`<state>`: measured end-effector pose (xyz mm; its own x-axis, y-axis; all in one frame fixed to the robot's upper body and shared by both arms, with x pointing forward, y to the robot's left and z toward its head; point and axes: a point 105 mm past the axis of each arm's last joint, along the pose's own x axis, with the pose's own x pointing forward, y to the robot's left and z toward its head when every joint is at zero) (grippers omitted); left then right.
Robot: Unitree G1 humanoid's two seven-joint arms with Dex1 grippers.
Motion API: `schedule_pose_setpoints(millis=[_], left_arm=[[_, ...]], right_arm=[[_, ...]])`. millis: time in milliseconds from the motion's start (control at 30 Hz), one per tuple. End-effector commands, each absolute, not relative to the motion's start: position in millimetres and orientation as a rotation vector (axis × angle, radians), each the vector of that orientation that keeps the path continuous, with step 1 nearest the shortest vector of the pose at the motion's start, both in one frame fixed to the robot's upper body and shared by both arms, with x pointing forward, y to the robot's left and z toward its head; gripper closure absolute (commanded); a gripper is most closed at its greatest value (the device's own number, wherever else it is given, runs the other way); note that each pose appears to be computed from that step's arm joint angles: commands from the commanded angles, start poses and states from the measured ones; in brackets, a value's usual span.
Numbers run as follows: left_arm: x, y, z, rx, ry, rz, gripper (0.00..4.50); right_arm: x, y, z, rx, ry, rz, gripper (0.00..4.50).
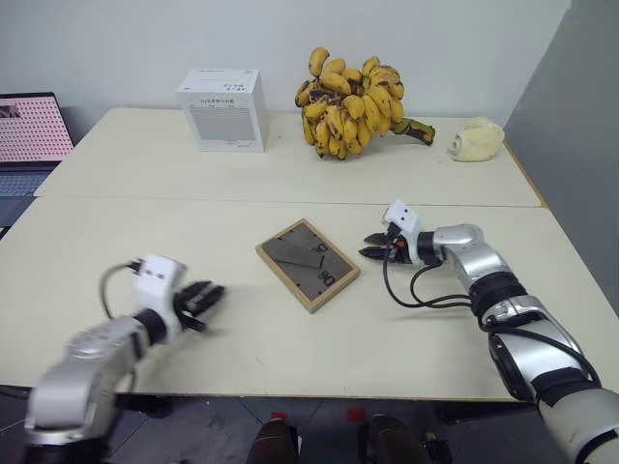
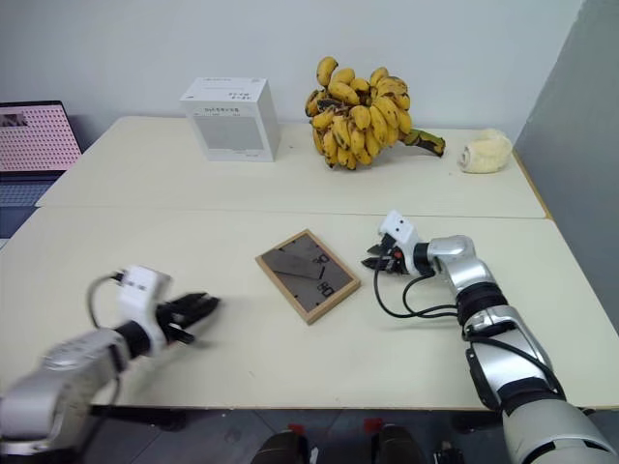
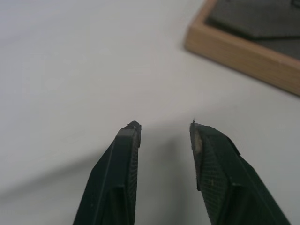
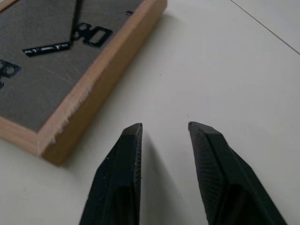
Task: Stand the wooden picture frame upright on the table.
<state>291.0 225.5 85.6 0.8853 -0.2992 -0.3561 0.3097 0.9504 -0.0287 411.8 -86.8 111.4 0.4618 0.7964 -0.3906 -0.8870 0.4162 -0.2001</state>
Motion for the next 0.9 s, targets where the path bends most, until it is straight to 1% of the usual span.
schedule_pose_setpoints(millis=[33,100,167,333,433,533,600,667,733,800,900], left_arm=[[301.3,204.9,88.8,0.061,0.313,-0.299,3.88],[307.7,194.1,83.0,0.054,0.318,-0.308,4.25],[316.4,175.5,81.2,0.039,0.324,-0.360,4.44],[332.0,132.8,85.0,0.086,0.335,-0.541,4.44],[323.4,119.4,84.3,0.126,0.370,-0.665,4.44],[302.1,112.3,77.9,0.160,0.429,-0.793,4.44],[292.1,114.7,74.0,0.185,0.462,-0.827,4.44],[286.4,120.3,72.9,0.199,0.485,-0.837,4.44],[282.0,127.2,73.7,0.212,0.508,-0.843,4.44],[279.1,147.1,73.5,0.271,0.553,-0.832,4.44],[280.3,176.2,76.5,0.344,0.591,-0.798,4.44]], right_arm=[[410.0,-82.6,112.1,-0.438,0.205,1.071,4.01],[404.3,-77.3,106.8,-0.449,0.205,1.100,4.47],[395.2,-70.6,103.9,-0.440,0.202,1.144,4.50],[366.2,-61.3,97.8,-0.429,0.210,1.221,4.50],[348.9,-60.2,96.6,-0.401,0.227,1.242,4.50],[330.1,-64.0,95.8,-0.382,0.257,1.262,4.50],[322.5,-69.7,94.5,-0.391,0.275,1.256,4.50],[323.7,-82.5,91.3,-0.428,0.297,1.213,4.50],[334.1,-102.8,87.0,-0.493,0.327,1.130,4.50],[349.1,-133.4,86.2,-0.565,0.370,1.023,4.50],[356.7,-156.7,89.8,-0.618,0.387,0.962,4.50]])
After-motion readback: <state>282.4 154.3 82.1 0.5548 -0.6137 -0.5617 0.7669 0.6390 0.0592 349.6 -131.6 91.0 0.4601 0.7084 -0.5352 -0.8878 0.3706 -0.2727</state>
